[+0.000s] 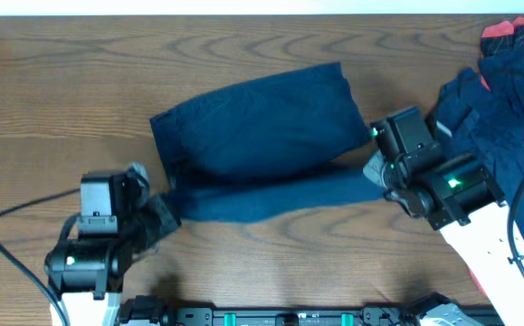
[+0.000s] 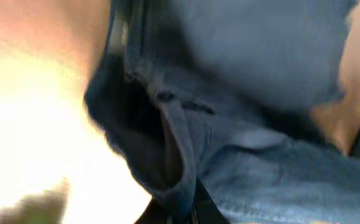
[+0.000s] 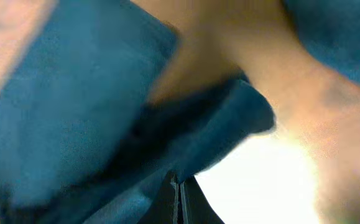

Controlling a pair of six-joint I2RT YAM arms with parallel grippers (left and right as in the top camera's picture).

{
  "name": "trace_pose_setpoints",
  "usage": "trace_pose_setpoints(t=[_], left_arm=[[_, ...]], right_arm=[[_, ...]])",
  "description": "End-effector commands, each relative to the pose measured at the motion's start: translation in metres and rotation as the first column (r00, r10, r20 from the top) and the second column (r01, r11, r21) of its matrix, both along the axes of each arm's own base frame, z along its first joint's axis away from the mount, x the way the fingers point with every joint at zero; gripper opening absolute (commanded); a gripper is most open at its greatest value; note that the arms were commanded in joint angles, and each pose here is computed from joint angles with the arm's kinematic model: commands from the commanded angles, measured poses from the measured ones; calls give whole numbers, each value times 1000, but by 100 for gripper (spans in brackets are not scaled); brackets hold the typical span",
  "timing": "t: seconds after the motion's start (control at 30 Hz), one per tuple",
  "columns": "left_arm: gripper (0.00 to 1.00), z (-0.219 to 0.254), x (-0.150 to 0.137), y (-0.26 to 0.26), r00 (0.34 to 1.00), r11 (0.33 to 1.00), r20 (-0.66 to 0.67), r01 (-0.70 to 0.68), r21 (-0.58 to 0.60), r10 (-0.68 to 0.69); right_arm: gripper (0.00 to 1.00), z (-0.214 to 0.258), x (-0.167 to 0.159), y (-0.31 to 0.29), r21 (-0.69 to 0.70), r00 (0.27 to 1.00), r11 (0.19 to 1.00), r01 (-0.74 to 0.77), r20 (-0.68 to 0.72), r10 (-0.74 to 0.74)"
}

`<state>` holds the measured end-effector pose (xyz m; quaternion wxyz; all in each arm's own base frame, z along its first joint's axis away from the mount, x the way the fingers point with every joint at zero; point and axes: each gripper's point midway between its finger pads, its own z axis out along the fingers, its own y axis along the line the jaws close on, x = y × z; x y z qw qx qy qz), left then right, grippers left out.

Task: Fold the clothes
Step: 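Lift the bottom hem with both grippers and fold it up onto the waistband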

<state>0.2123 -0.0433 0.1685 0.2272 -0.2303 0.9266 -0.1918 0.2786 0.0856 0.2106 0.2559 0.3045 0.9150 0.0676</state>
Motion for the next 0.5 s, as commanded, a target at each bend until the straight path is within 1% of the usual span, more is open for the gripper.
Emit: trace_pose_setpoints(t=[0.0, 0.07, 0.17, 0.37, 0.47], left_arm=[[6, 7, 29, 21, 994, 992, 73, -90, 85, 84], [6, 8, 45, 26, 989, 988, 103, -115, 99, 105], [6, 2, 68, 43, 974, 967, 125, -208, 145, 190], [6, -6, 122, 57, 950, 945, 213, -270, 186, 230], [6, -11, 148, 60, 936, 938, 258, -292, 185, 240]], right_arm=[[1, 13, 24, -15, -108, 997, 994, -12, 79, 21], [1, 14, 40, -13, -110, 993, 994, -19, 113, 32], [1, 12, 67, -7, -128, 984, 991, -47, 164, 68], [1, 3, 121, 14, -153, 956, 984, -94, 261, 132], [1, -9, 141, 22, -154, 950, 983, -97, 279, 138]])
